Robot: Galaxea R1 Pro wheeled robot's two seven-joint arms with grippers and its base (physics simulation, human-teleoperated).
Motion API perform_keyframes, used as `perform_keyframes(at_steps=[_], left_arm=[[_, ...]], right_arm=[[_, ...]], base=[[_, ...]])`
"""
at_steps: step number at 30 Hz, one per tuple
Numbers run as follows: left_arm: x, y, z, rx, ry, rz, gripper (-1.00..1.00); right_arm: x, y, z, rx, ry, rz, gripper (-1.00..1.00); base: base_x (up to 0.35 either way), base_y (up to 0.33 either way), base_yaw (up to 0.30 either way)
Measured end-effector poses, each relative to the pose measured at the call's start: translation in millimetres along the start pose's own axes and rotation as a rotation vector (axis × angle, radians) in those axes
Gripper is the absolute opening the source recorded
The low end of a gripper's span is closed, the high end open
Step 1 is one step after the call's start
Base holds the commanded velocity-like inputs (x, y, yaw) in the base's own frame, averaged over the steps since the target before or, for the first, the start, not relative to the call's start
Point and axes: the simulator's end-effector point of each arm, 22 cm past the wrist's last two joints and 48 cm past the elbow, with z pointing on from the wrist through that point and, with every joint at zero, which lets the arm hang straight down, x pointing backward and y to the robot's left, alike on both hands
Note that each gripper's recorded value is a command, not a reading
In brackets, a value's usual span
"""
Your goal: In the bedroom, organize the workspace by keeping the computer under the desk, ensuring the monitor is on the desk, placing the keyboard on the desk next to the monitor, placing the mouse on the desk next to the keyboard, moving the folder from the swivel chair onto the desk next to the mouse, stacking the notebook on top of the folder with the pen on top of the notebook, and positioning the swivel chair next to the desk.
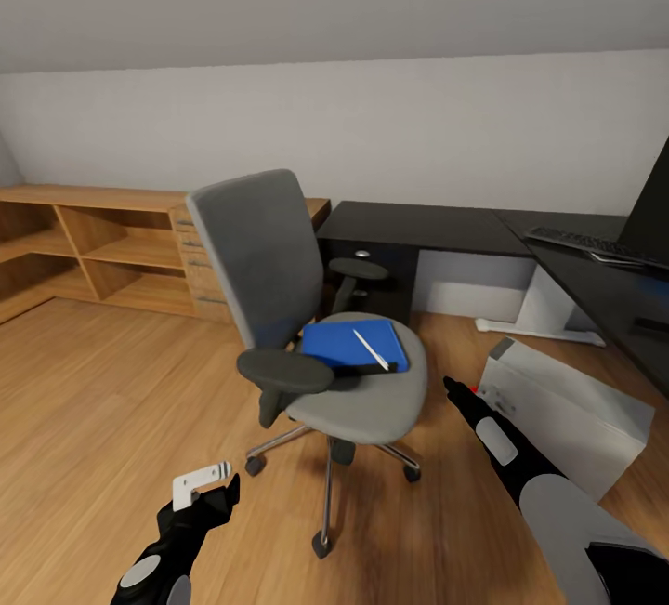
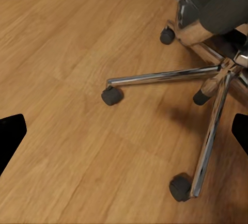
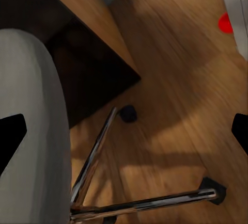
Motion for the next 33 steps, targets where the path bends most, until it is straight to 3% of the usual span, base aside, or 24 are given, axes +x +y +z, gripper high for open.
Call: perform_keyframes(at_steps=[12,33], left_arm=[[0.0,0.4,-0.1,-0.001,0.0,0.0,1.0],[-9.6,31.5,0.6,-0.061,-0.018,-0.034,1.0]], right_arm=[[1.8,-0.3,-0.1,0.001,0.005,0.002,1.0],[21.3,-3.1,0.1,0.011,0.054,0.003,1.0]], base=[[0.209,0.0,0.0],[0.011,0.0,0.037]])
